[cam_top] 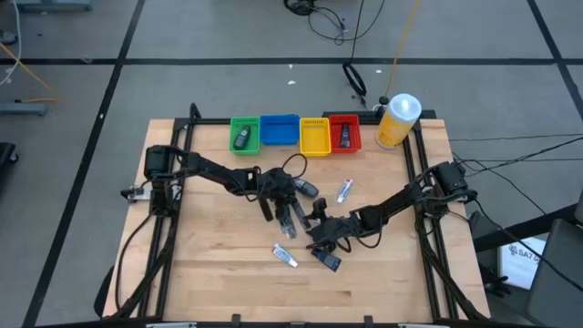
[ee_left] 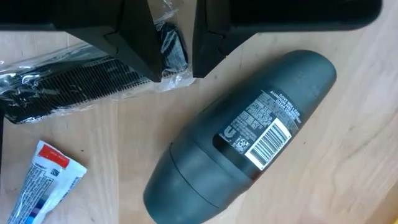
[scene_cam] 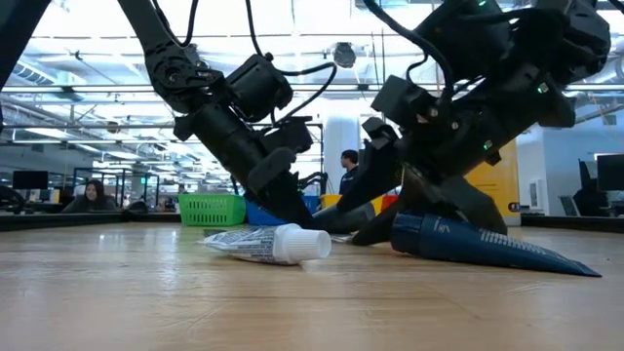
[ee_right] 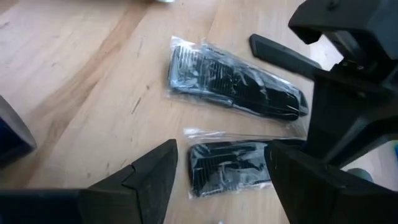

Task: Pick & Place Travel size toiletries
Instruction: Put the right black comb into the yellow bin

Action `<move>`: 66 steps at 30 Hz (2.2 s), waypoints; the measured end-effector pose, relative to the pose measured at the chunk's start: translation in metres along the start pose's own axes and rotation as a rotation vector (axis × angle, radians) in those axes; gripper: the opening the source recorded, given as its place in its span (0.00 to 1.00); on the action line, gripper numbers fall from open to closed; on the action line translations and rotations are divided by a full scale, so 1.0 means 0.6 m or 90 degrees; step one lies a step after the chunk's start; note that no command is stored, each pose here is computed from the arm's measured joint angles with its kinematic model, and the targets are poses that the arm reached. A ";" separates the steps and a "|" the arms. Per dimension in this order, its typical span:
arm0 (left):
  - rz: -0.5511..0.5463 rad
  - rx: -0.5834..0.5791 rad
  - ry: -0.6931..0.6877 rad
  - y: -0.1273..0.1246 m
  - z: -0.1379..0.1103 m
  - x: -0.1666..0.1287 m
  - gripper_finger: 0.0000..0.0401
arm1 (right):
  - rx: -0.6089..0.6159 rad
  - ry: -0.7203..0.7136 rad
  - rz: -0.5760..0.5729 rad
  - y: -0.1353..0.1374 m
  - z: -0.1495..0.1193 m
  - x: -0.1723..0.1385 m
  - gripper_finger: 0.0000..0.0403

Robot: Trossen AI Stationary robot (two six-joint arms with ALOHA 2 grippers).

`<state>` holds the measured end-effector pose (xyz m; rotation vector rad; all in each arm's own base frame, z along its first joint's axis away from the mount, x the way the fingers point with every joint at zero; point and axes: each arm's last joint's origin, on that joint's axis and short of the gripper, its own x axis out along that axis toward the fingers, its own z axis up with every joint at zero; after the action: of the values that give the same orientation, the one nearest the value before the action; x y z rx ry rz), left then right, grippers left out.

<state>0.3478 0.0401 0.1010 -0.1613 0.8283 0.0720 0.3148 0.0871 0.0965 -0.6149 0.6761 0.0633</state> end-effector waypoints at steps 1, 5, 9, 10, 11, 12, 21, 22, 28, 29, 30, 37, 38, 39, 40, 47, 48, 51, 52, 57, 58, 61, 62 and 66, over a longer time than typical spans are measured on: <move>-0.002 -0.005 0.001 0.000 0.000 0.000 0.23 | -0.001 0.005 0.003 0.000 0.000 0.000 0.59; -0.020 -0.038 0.007 -0.002 -0.002 0.000 0.23 | -0.007 0.020 0.004 0.000 -0.001 0.000 0.59; -0.024 -0.050 0.012 -0.010 -0.003 0.001 0.23 | -0.029 0.034 -0.011 0.000 -0.003 0.000 0.58; -0.024 -0.053 0.012 -0.012 -0.003 0.001 0.23 | -0.037 0.037 -0.015 -0.001 -0.004 0.000 0.57; -0.025 -0.055 0.013 -0.014 -0.004 0.001 0.23 | -0.044 0.039 -0.020 -0.001 -0.004 0.000 0.57; -0.024 -0.058 0.014 -0.016 -0.004 0.001 0.23 | -0.047 0.043 -0.026 -0.001 -0.004 0.000 0.56; -0.031 -0.100 0.017 -0.022 -0.005 0.001 0.23 | -0.068 0.057 -0.063 0.004 0.000 -0.007 0.56; -0.032 -0.103 0.017 -0.023 -0.005 0.001 0.23 | -0.076 0.058 -0.072 0.005 0.002 -0.009 0.56; -0.035 -0.119 0.018 -0.023 -0.005 0.001 0.23 | -0.102 0.066 -0.099 0.008 0.011 -0.026 0.56; -0.035 -0.123 0.018 -0.023 -0.005 0.001 0.23 | -0.104 0.067 -0.097 0.007 0.011 -0.029 0.56; -0.036 -0.127 0.019 -0.023 -0.005 0.001 0.23 | -0.105 0.069 -0.096 0.007 0.011 -0.031 0.56; -0.048 -0.140 0.020 -0.025 -0.004 -0.001 0.23 | -0.114 0.077 -0.055 0.014 0.008 -0.033 0.56; -0.049 -0.141 0.021 -0.025 -0.004 -0.001 0.23 | -0.113 0.073 -0.046 0.015 0.009 -0.033 0.56; -0.049 -0.140 0.020 -0.026 -0.004 -0.001 0.23 | -0.114 0.068 -0.035 0.017 0.010 -0.034 0.56; -0.050 -0.141 0.020 -0.026 -0.004 -0.001 0.23 | -0.113 0.065 -0.030 0.018 0.010 -0.034 0.56; -0.046 -0.154 0.020 -0.028 -0.004 -0.001 0.23 | -0.126 0.078 0.007 0.011 0.003 -0.031 0.56; -0.046 -0.156 0.019 -0.030 -0.004 -0.001 0.23 | -0.130 0.078 0.013 0.009 0.002 -0.030 0.56; -0.045 -0.156 0.019 -0.031 -0.004 -0.001 0.23 | -0.158 0.078 0.024 0.008 0.006 -0.030 0.56; -0.044 -0.156 0.020 -0.030 -0.005 -0.001 0.23 | -0.160 0.073 0.026 0.008 0.010 -0.034 0.56; -0.043 -0.157 0.019 -0.030 -0.004 -0.001 0.23 | -0.156 0.048 0.051 0.007 0.033 -0.057 0.56; -0.042 -0.157 0.019 -0.030 -0.004 -0.001 0.23 | -0.151 0.052 0.054 0.006 0.035 -0.064 0.56; -0.038 -0.158 0.018 -0.029 -0.004 -0.001 0.23 | -0.129 0.061 0.058 0.005 0.034 -0.065 0.56; -0.038 -0.158 0.017 -0.029 -0.004 -0.001 0.23 | -0.126 0.069 0.063 0.006 0.030 -0.064 0.56; -0.040 -0.164 0.017 -0.031 -0.004 -0.001 0.23 | -0.133 0.083 0.061 0.012 0.021 -0.047 0.56</move>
<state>0.3479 0.0215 0.1021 -0.4318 0.8382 0.1176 0.2979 0.1037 0.1174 -0.7919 0.8323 0.1855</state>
